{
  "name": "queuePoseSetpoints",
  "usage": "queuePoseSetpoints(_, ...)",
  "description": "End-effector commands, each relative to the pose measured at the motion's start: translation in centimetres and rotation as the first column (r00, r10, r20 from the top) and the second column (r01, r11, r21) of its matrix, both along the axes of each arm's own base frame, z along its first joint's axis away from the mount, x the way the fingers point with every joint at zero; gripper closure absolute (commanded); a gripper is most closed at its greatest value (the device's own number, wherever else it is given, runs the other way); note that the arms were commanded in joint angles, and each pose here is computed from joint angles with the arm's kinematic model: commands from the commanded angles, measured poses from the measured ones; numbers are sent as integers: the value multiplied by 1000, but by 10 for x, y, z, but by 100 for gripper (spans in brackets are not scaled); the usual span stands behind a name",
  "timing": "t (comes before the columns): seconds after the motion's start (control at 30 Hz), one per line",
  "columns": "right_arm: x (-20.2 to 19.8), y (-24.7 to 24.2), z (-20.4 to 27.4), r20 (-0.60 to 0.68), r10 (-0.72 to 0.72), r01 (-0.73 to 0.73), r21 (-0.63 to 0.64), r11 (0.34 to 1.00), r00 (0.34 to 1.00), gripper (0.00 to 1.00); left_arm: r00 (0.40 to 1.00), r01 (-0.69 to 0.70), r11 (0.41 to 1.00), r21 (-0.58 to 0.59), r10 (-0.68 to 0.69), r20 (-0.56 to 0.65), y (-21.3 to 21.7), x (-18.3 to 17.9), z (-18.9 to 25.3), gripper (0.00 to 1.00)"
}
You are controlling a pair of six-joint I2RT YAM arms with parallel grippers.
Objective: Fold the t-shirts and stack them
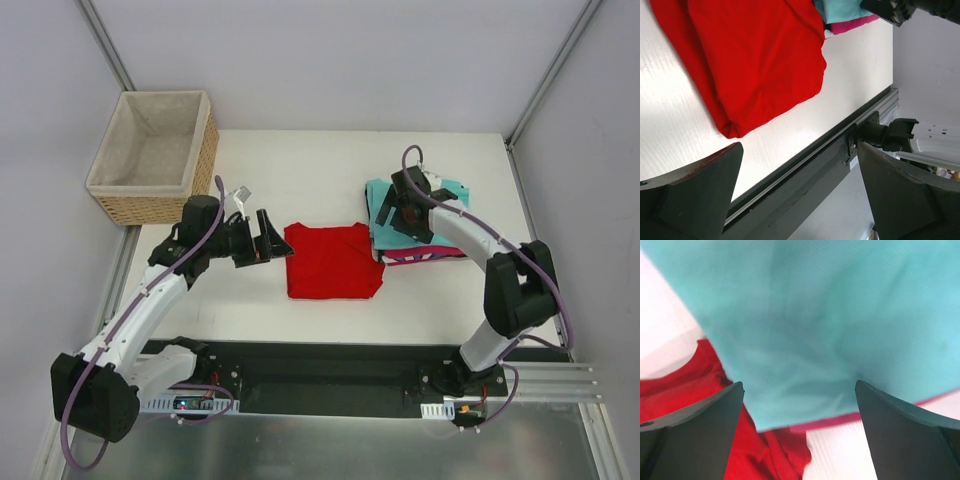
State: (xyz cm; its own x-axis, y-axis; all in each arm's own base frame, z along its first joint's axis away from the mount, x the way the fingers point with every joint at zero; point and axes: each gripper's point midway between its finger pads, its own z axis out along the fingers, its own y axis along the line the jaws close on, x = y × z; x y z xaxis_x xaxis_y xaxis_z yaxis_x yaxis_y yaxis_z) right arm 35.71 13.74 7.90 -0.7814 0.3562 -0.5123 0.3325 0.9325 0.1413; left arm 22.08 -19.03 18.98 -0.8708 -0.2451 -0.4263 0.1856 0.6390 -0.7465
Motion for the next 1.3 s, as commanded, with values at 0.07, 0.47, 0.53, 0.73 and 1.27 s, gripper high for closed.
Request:
queuePoseSetpoints(0.07, 1, -12, 103, 179, 57, -52, -32, 998, 982, 2, 997, 67, 994, -91, -69, -19, -25, 17, 1, 1)
queuePoseSetpoints(0.47, -30, -45, 120, 228, 58, -33, -113, 993, 972, 0, 975, 180, 979, -96, -190, -114, -103, 16, -64, 1)
queuePoseSetpoints(0.53, -34, -48, 117, 221, 58, -34, -110, 993, 974, 0, 976, 178, 978, -104, -189, -110, -109, 17, -67, 1)
queuePoseSetpoints(0.73, -38, -59, 120, 231, 45, -20, -109, 994, 972, 0, 969, 137, 988, -71, -149, -197, -103, 12, -108, 1)
queuePoseSetpoints(1.27, -44, -58, 114, 216, 48, -31, -84, 996, 975, 0, 933, -3, 985, 172, 65, -355, -47, -26, -194, 1)
